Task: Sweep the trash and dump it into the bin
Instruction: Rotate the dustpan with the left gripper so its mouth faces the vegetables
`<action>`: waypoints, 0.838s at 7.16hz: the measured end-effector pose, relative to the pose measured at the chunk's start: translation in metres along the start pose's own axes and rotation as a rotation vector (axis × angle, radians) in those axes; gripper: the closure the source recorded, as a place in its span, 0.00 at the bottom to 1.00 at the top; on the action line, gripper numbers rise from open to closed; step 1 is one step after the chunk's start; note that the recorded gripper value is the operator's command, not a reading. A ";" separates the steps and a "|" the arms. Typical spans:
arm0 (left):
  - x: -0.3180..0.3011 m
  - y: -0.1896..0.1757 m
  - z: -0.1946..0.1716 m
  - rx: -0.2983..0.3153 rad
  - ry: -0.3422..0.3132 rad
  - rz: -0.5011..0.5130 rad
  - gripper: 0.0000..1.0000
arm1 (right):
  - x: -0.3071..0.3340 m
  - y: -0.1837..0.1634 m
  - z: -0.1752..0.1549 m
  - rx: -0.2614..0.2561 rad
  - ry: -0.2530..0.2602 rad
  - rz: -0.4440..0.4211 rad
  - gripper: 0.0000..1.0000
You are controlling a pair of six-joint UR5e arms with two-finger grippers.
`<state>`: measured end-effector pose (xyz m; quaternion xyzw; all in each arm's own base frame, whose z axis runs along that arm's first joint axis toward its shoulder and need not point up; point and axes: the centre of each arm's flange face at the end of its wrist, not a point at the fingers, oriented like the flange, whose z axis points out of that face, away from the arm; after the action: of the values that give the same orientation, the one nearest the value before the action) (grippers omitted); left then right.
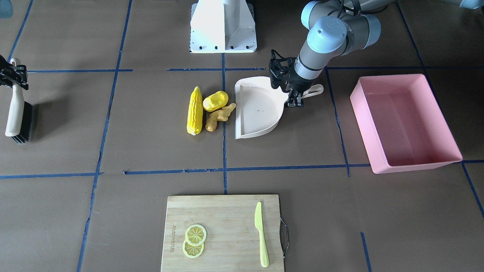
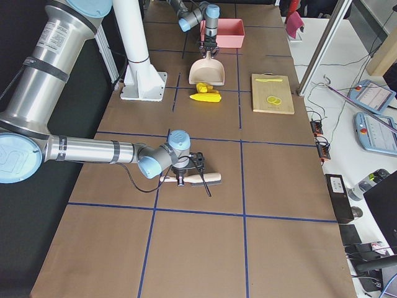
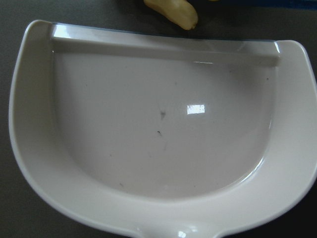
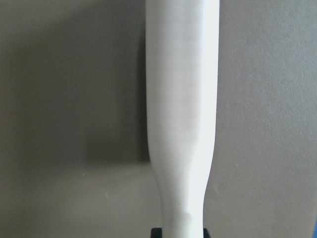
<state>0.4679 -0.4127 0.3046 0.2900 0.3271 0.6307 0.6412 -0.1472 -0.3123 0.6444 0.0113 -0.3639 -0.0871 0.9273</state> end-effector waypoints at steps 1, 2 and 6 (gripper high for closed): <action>0.001 -0.004 0.005 -0.002 0.007 -0.007 0.99 | -0.001 0.000 0.000 0.001 -0.002 0.000 1.00; 0.002 -0.008 0.009 -0.003 0.011 -0.010 0.99 | -0.002 -0.001 -0.001 0.001 -0.004 -0.001 1.00; 0.003 -0.011 0.011 0.000 0.014 -0.011 0.99 | -0.034 -0.019 -0.016 0.028 -0.059 0.085 1.00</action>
<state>0.4833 -0.4096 0.3025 0.2836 0.3331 0.6294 0.6422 -0.1638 -0.3262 0.6083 0.0061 -0.3925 -0.0429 0.9187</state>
